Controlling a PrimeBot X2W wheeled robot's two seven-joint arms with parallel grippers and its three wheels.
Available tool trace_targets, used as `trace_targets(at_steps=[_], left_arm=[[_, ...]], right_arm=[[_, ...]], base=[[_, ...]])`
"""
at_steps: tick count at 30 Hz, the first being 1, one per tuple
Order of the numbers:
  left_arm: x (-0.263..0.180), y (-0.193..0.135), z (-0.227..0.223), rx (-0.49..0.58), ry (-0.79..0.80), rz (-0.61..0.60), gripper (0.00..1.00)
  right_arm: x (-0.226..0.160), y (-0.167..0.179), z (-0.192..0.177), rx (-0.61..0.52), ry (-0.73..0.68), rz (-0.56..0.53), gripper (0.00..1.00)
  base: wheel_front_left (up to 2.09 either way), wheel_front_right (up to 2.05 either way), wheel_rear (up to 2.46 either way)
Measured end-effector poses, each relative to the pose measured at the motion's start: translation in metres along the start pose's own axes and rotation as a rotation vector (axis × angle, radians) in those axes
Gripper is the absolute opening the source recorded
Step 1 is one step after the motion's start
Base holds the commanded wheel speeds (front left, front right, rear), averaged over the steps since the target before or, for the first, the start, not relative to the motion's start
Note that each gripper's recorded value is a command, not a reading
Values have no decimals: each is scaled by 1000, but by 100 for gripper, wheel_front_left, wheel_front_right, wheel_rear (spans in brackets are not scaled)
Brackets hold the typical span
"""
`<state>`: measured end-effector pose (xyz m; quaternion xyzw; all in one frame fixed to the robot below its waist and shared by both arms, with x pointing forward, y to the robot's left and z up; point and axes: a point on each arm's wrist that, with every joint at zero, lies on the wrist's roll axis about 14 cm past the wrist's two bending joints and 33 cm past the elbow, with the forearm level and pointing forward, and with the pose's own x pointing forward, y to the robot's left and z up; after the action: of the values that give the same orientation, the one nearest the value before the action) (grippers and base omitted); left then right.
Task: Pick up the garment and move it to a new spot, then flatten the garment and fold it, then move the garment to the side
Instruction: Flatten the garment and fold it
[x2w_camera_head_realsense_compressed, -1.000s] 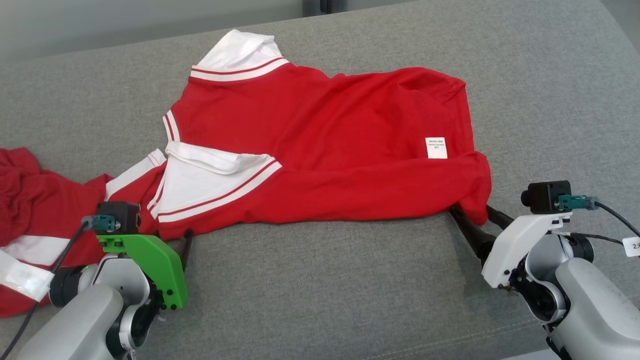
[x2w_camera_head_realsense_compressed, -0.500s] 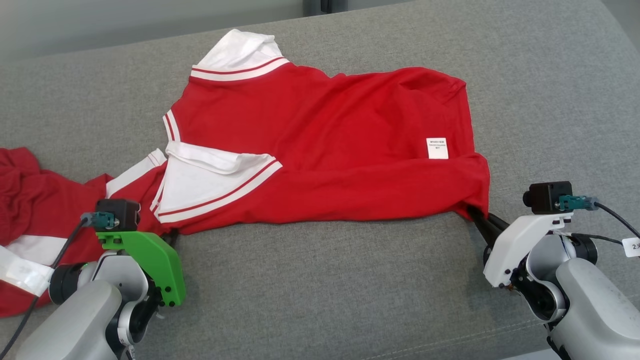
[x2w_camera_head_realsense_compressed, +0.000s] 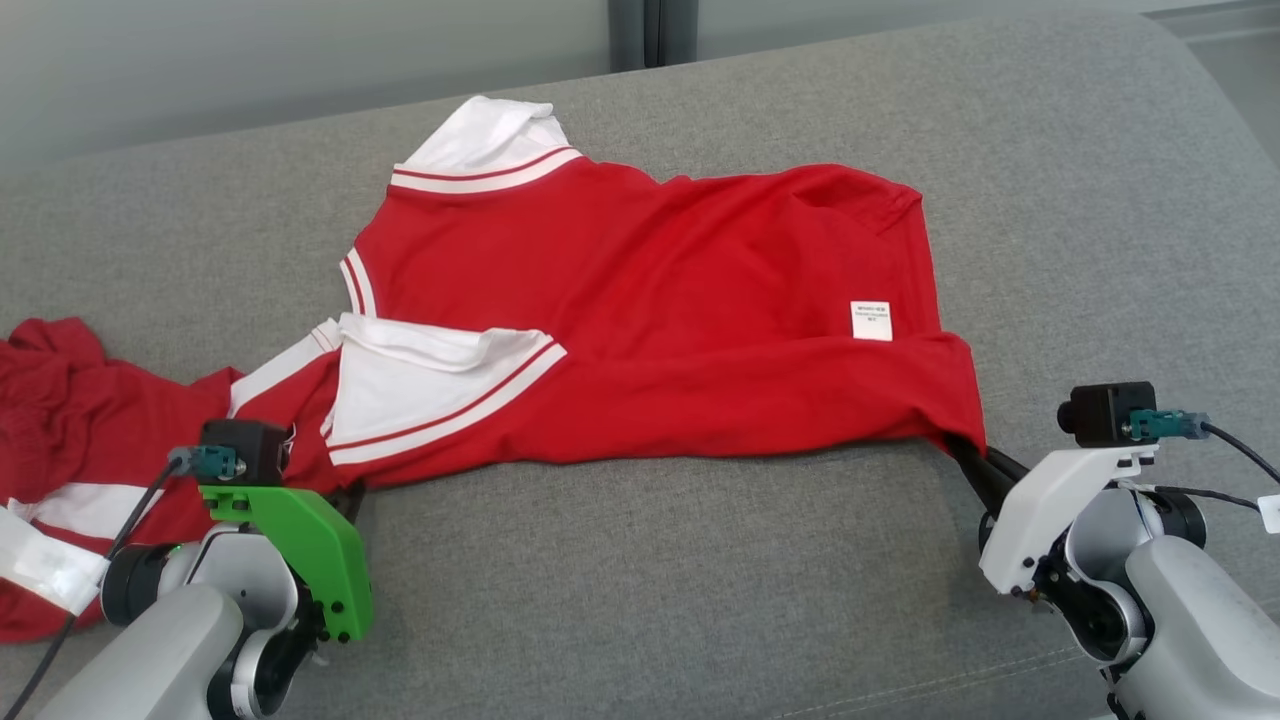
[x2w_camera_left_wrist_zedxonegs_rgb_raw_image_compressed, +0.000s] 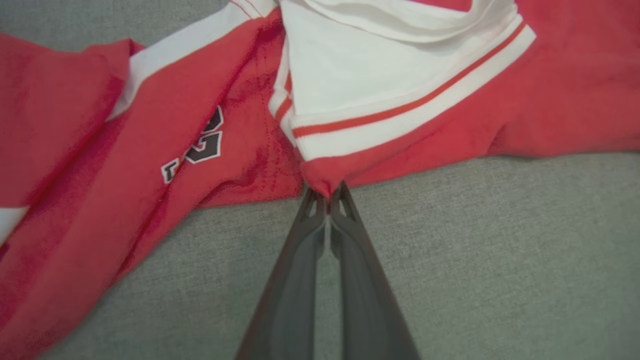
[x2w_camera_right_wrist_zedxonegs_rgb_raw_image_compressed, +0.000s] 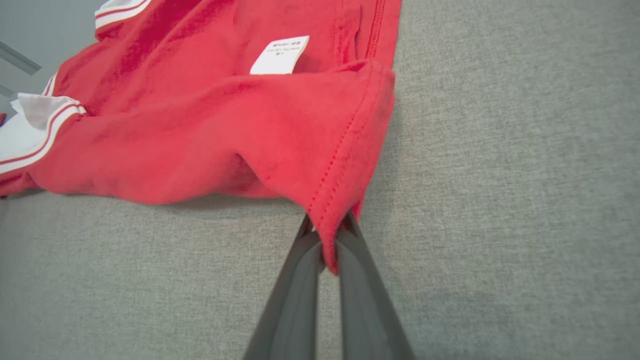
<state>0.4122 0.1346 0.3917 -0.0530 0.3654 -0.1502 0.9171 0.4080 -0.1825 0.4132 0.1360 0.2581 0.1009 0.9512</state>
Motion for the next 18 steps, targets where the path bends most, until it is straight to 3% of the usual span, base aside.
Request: trace_targets(at_steps=[5,18], left_arm=[[-19,-5,-9,22,12,-11,0],[-74,-21,-46,26,85,-31,0]], right_arm=[[-17,1,-2,13,14,12,0],[-58,1,-10,-84,121,61,0]], base=[[0,0,0],[0,0,0]])
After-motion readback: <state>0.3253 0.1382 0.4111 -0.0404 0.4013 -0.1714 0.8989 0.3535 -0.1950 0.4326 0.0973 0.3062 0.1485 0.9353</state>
